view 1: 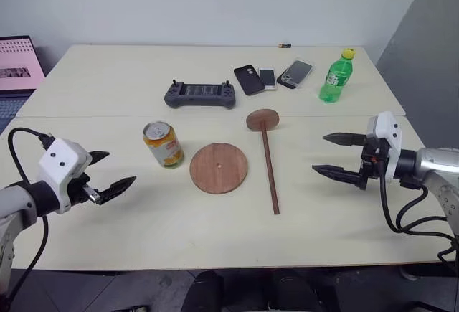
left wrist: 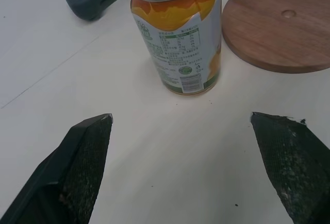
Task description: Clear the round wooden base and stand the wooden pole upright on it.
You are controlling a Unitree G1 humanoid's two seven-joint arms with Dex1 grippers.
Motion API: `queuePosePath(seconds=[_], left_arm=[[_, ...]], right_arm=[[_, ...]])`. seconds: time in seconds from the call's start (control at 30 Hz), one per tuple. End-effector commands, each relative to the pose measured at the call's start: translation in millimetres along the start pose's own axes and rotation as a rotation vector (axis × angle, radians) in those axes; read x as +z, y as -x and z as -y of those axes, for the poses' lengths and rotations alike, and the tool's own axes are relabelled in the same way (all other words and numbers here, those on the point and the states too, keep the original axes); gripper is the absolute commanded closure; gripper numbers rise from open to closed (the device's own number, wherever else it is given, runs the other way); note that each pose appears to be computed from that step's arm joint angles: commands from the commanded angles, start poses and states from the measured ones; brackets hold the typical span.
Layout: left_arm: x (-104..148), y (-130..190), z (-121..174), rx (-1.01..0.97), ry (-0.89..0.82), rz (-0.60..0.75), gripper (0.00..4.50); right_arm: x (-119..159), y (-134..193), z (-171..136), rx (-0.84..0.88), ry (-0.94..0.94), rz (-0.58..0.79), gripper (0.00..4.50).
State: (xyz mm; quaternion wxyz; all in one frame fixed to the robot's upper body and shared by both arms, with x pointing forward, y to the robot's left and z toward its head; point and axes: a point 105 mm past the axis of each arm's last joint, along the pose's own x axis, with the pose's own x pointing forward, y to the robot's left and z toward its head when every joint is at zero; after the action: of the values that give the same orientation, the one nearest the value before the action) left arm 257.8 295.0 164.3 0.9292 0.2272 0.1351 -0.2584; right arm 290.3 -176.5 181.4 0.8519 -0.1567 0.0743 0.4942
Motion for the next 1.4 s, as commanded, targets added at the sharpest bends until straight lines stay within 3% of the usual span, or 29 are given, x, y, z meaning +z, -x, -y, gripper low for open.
queuePosePath(seconds=[0.03,0.23,0.57,0.93,1.4], left_arm=[[7.1,2.9,-2.9,-0.005,-0.03,0.014,0.05],[6.1,4.5,-5.8,0.015,-0.027,0.001,0.05],[30.9,4.9,-23.9,0.033,0.037,0.176,0.05],[19.4,-27.5,-17.5,-0.063,0.172,0.224,0.05],[16.7,-73.3,-10.9,-0.153,0.181,0.225,0.05]], right_arm=[[11.1,4.8,0.3,-0.009,0.035,0.036,0.0],[11.0,4.9,-0.2,-0.01,0.034,0.037,0.0],[17.3,-1.2,-4.8,0.001,0.028,0.064,0.0],[40.1,-17.7,-36.9,0.092,0.004,0.138,0.0],[51.9,-25.0,-58.0,0.176,0.011,0.149,0.0]])
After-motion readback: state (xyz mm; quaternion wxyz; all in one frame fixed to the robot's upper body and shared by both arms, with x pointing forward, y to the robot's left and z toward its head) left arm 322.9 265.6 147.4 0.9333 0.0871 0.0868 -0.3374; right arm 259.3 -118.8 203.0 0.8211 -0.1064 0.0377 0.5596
